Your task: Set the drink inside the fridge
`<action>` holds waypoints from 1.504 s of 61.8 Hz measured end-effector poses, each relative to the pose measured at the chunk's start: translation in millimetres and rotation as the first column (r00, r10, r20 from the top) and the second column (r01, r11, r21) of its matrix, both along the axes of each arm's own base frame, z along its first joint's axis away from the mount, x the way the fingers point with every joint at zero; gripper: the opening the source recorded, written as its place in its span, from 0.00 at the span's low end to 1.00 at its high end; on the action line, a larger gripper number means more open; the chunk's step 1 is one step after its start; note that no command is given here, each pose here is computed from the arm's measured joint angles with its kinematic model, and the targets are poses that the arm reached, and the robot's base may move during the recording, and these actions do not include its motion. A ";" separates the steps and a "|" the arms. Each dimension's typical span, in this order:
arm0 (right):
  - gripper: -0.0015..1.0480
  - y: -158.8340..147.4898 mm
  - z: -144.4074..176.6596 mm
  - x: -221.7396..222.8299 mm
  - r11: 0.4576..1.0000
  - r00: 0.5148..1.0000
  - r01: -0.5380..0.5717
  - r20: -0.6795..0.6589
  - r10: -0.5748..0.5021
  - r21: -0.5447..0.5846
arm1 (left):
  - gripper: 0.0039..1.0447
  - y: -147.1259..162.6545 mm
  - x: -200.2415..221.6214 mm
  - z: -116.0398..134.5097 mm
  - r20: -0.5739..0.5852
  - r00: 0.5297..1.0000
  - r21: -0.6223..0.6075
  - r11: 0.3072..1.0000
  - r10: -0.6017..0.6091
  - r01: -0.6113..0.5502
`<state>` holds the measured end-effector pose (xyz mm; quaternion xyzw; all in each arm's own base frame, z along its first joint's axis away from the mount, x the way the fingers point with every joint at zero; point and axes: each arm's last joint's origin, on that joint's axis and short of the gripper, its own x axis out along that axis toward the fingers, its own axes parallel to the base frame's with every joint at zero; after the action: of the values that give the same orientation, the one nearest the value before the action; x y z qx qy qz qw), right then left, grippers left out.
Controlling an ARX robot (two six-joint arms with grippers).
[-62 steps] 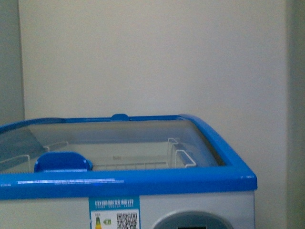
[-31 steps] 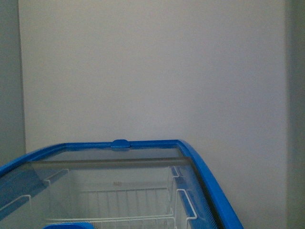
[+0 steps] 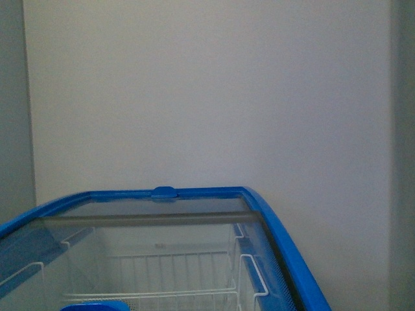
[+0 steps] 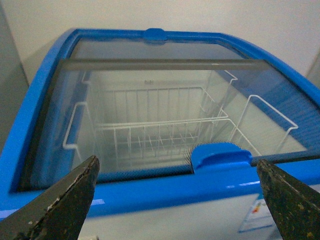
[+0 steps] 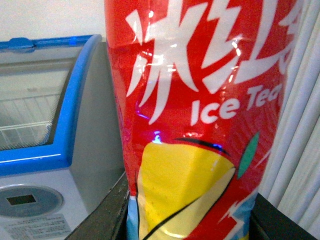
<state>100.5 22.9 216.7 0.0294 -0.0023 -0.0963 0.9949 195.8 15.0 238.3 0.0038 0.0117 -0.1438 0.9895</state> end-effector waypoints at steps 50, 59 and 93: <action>0.38 0.0 0.0 0.0 1.000 1.000 0.000 0.000 0.000 0.000 | 0.92 -27.4 159.4 -15.4 -0.136 0.865 0.801 0.461 -0.483 0.383; 0.38 0.0 0.0 0.0 1.000 1.000 0.000 0.000 0.000 0.000 | 0.92 -31.2 180.6 -10.5 -0.107 0.867 0.815 0.457 -0.487 0.357; 0.38 0.0 0.0 0.0 1.000 1.000 -0.002 0.000 0.002 0.000 | 0.92 -57.7 325.7 55.8 0.330 0.942 0.762 0.607 -0.062 -0.227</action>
<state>100.5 22.9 216.7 0.0292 -0.0022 -0.0956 0.9950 521.5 -42.7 294.2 0.4627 -0.0886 -0.0747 0.8789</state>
